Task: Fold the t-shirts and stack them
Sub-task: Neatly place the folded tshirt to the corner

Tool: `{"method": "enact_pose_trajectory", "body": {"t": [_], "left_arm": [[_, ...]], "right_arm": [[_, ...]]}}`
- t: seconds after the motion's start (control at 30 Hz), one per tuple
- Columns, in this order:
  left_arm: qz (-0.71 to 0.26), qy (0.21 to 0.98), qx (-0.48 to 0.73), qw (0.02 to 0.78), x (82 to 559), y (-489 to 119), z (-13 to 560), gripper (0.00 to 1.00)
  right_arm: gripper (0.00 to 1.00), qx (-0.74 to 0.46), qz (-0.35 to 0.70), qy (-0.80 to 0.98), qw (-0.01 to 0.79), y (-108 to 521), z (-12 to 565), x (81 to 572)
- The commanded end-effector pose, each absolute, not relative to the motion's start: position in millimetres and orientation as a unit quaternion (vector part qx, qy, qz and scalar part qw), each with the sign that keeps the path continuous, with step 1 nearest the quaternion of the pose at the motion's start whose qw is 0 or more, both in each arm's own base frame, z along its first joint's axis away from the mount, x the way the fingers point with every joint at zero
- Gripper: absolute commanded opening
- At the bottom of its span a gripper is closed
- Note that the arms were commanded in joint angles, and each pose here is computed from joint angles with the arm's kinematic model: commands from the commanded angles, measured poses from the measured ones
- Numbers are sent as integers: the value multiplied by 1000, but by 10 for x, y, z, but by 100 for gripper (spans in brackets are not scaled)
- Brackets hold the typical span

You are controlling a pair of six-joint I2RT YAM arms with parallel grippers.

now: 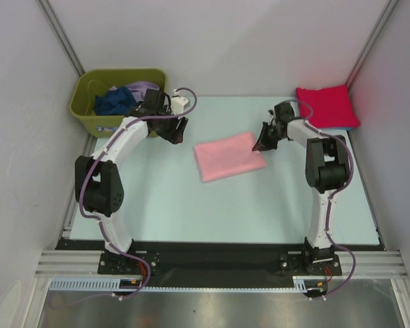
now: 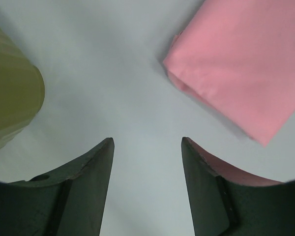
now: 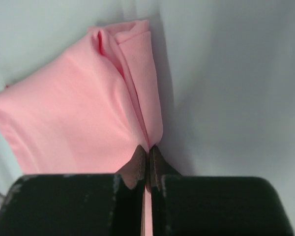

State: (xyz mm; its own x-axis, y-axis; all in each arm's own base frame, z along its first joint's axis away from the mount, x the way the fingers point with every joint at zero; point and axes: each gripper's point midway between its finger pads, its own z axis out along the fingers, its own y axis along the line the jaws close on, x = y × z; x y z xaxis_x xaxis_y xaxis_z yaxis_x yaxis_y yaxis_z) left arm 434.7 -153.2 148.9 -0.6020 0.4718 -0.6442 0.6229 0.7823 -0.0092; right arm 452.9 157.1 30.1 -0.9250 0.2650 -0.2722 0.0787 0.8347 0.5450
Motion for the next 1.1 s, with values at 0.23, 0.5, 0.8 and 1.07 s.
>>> {"method": "enact_pose_trajectory", "body": {"t": [0.23,0.5,0.8,1.07], "left_arm": [[-99,878,316,346,4387,-1446,1846,67],[-90,884,314,334,4454,-1424,1854,69],[-55,889,318,325,4472,-1300,1775,69],[-43,891,318,321,4498,-1255,1719,69]], "right_arm": [[0,-40,-102,954,280,-131,990,5727],[0,-37,-228,870,436,-576,2069,6203],[0,-23,-326,814,481,-998,2655,6342],[0,-11,-341,782,522,-1249,3088,6340]]}}
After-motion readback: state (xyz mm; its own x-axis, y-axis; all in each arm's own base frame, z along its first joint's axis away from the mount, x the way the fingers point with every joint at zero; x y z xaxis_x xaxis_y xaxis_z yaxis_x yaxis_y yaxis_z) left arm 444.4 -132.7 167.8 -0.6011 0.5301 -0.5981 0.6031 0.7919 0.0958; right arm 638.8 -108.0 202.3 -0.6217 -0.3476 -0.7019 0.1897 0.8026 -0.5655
